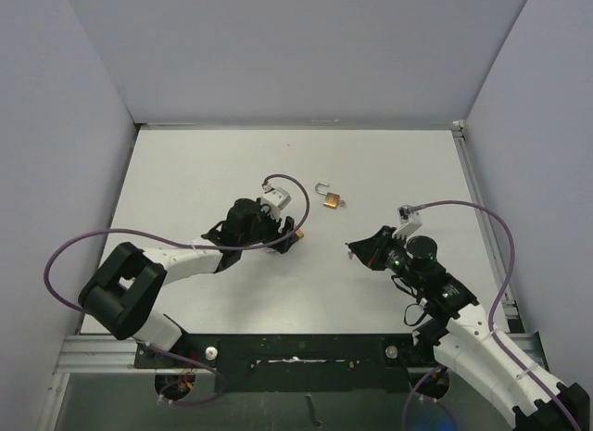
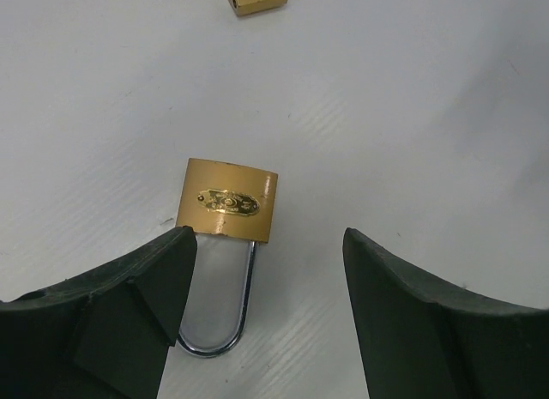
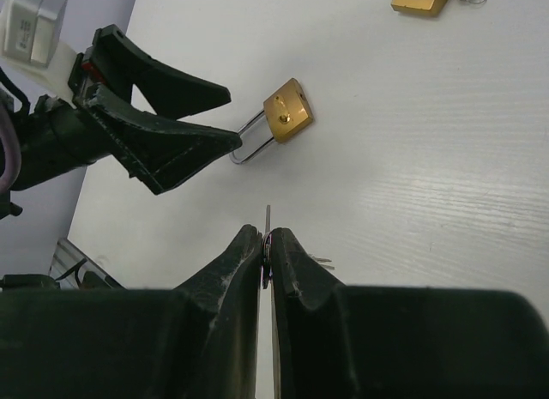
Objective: Unlock with the key
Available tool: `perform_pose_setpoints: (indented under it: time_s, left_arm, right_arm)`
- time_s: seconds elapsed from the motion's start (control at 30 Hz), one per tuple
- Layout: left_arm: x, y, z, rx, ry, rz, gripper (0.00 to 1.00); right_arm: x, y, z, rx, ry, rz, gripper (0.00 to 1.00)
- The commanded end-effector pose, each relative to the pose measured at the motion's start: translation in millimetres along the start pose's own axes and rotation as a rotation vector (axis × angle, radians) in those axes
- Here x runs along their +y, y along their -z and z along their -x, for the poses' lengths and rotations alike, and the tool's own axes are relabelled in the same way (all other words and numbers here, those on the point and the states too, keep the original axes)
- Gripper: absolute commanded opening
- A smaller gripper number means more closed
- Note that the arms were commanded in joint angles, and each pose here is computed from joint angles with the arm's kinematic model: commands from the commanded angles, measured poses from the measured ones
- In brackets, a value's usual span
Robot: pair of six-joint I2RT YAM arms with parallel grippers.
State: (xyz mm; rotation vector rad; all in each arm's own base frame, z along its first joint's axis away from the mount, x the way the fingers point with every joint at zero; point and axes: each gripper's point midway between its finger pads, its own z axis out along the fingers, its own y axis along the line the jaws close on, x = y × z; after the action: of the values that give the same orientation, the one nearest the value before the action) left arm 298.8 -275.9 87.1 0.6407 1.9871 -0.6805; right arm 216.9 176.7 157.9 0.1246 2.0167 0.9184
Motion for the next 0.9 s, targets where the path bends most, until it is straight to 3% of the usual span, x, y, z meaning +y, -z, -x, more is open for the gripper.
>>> perform_pose_setpoints:
  time_s: [0.0, 0.33, 0.87]
  left_arm:
    - [2.9, -14.3, 8.8, 0.042, -0.032, -0.008, 0.68]
    - [36.3, -21.4, -12.0, 0.118, -0.087, 0.148, 0.68]
    - [37.3, -43.0, -28.2, 0.181, -0.137, 0.103, 0.69]
  right_arm:
    - [16.0, 5.6, 19.6, -0.058, 0.019, 0.049, 0.00]
    - [15.7, 3.9, 16.6, -0.049, 0.018, 0.055, 0.00]
    - [16.2, 1.8, 14.0, -0.040, 0.014, 0.064, 0.00]
